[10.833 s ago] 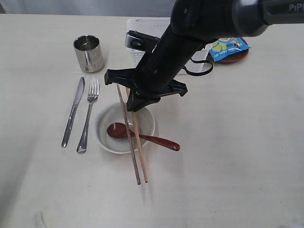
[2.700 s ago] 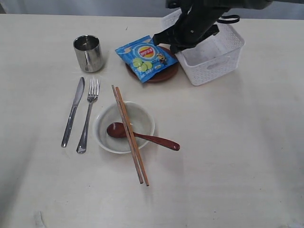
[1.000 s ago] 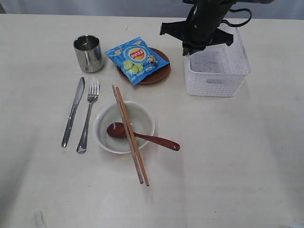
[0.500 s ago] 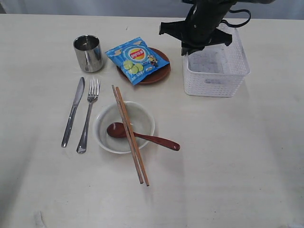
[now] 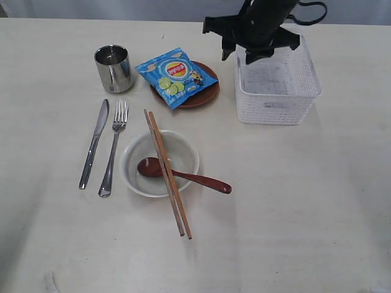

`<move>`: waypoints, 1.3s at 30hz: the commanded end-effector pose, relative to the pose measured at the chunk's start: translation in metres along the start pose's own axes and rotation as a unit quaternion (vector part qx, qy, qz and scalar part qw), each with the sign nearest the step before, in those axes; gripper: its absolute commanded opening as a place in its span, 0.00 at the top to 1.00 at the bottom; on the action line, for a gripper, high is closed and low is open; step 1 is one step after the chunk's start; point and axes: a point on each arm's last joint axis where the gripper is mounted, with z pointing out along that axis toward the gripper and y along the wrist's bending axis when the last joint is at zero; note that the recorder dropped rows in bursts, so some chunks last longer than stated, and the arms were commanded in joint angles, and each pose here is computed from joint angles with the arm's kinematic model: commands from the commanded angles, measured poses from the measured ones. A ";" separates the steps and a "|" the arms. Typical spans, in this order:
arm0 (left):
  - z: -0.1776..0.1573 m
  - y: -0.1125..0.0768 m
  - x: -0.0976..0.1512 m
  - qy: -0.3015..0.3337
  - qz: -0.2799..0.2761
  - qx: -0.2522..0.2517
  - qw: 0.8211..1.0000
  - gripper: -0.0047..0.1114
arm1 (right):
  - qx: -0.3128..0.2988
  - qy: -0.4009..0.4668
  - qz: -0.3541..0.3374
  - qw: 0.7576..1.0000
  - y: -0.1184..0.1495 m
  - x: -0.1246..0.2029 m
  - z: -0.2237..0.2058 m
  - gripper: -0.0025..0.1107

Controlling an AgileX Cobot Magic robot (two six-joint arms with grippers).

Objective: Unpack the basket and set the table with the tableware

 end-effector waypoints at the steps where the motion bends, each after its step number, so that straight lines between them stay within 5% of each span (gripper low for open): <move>1: 0.000 0.000 0.001 -0.001 0.000 0.002 1.000 0.96 | -0.007 -0.053 -0.074 0.996 -0.002 -0.012 -0.058 0.56; 2: 0.000 0.000 0.001 -0.001 0.000 0.002 1.000 0.96 | -0.006 -0.054 -0.092 0.994 -0.001 -0.012 -0.068 0.59; 5: 0.000 0.000 0.001 -0.001 0.000 0.002 1.000 0.96 | -0.025 -0.086 -0.156 0.984 0.007 0.006 -0.121 0.96; 6: 0.000 0.000 0.001 -0.001 0.000 0.002 1.000 0.96 | -0.034 -0.116 -0.172 0.978 0.009 0.016 -0.130 0.98; 9: 0.000 0.000 0.001 -0.001 0.000 0.002 1.000 0.96 | -0.062 -0.216 -0.186 0.956 0.001 0.059 -0.148 0.98; 14: 0.000 0.000 0.001 -0.001 0.000 0.002 1.000 0.96 | -0.064 -0.225 -0.183 0.955 -0.028 0.120 -0.172 0.98; 24: 0.000 0.000 0.001 -0.001 0.000 0.002 1.000 0.96 | -0.063 -0.222 -0.183 0.956 -0.040 0.145 -0.177 0.98; 31: 0.000 0.000 0.001 -0.001 0.000 0.002 1.000 0.96 | -0.066 -0.292 -0.192 0.934 -0.047 0.153 -0.217 0.98; 34: 0.000 0.000 0.001 -0.001 -0.001 0.003 1.000 0.96 | -0.049 -0.353 -0.184 0.916 -0.067 0.167 -0.241 0.98; 39: 0.000 0.000 0.001 -0.001 0.000 0.003 1.000 0.96 | 0.008 -0.448 -0.067 0.892 -0.119 0.218 -0.250 0.98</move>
